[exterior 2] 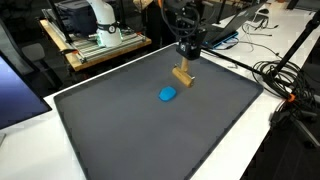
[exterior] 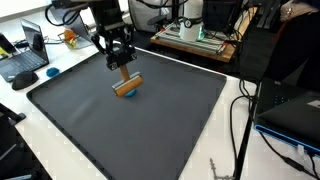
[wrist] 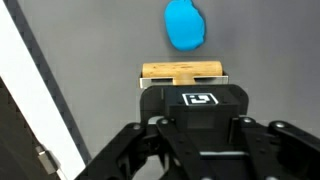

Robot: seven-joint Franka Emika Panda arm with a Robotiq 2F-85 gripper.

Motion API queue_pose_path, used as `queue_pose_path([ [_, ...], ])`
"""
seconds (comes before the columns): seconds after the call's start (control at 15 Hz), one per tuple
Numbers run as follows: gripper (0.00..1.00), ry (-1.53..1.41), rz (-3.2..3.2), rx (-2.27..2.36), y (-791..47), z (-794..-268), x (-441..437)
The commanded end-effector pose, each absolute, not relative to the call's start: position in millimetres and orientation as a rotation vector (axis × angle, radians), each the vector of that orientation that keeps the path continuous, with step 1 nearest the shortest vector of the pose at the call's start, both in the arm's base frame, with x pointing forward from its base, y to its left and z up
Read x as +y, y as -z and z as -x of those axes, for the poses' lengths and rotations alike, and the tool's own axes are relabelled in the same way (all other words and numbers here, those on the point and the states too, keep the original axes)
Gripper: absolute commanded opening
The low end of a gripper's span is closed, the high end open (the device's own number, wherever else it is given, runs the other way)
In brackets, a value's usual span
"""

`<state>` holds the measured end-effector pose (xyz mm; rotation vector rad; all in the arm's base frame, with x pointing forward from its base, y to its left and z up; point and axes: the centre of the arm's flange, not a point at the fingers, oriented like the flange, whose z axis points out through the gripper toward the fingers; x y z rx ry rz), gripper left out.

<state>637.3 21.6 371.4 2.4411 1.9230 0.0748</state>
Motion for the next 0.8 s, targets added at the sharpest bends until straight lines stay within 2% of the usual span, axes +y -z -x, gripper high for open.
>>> queue_pose_path([
  [0.0, 0.21, -0.139, -2.642, 1.704, -422.4, -609.1, 15.3],
  [0.73, 0.21, -0.079, -2.961, 0.799, -440.8, -601.5, 2.5],
])
